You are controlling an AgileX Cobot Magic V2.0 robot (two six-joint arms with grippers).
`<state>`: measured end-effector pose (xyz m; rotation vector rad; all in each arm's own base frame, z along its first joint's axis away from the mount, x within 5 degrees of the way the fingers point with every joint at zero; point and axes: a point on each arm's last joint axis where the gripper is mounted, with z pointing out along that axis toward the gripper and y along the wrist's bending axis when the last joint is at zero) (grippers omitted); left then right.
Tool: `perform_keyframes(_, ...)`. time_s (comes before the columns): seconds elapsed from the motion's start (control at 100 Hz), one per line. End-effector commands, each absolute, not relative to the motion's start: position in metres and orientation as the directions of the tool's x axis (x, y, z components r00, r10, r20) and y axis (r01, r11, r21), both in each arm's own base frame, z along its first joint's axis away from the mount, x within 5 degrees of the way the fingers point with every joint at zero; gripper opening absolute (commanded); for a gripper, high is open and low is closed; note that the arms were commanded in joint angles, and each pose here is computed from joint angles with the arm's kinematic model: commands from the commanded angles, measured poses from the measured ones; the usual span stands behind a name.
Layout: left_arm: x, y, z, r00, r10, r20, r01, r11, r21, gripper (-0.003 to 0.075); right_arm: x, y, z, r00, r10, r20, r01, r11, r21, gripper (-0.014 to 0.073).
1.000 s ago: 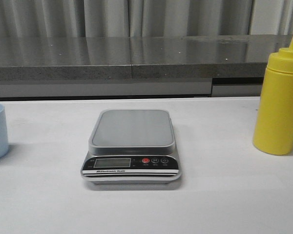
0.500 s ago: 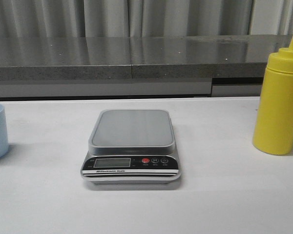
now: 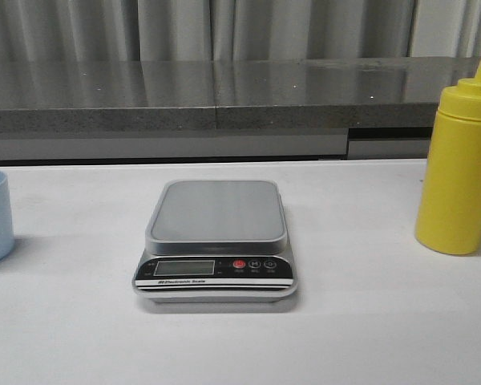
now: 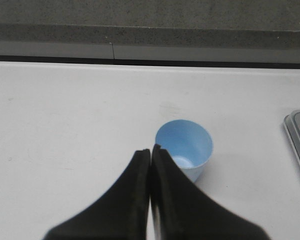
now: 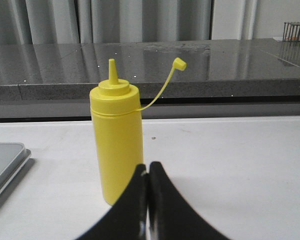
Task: Pour seasoning into cup on scale with both arms
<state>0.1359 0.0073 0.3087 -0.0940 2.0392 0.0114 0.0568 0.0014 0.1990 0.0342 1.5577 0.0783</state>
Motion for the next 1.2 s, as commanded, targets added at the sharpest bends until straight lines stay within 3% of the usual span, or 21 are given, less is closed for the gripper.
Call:
perform_keyframes(0.0, 0.156, 0.009, 0.329, -0.397, -0.066, -0.915, -0.076, 0.996, -0.039, 0.0074, 0.054, 0.002, 0.213, 0.122, 0.066, -0.990, -0.039, 0.997, 0.062, -0.0069)
perform_keyframes(0.18, 0.193, 0.011, 0.331, -0.486, -0.080, -0.870, -0.081, 0.996, -0.047, 0.0410, 0.054, 0.002, 0.213, 0.122, 0.066, -0.990, -0.039, 0.997, 0.062, -0.0069)
perform_keyframes(0.27, 0.211, 0.011, 0.325, -0.557, -0.089, -0.825, -0.085, 0.995, -0.050, 0.0505, 0.054, 0.002, 0.213, 0.122, 0.066, -0.990, -0.039, 0.997, 0.062, -0.0069)
perform_keyframes(0.69, 0.286, 0.015, 0.282, -0.818, -0.106, -0.565, -0.101, 0.994, -0.039, 0.0493, 0.054, 0.002, 0.213, 0.122, 0.066, -0.990, -0.039, 0.997, 0.062, -0.0069)
perform_keyframes(1.19, 0.337, 0.018, 0.238, -0.886, -0.109, -0.451, -0.106, 0.994, -0.033, 0.0492, 0.054, 0.002, 0.213, 0.122, 0.066, -0.990, -0.039, 0.997, 0.062, -0.0069)
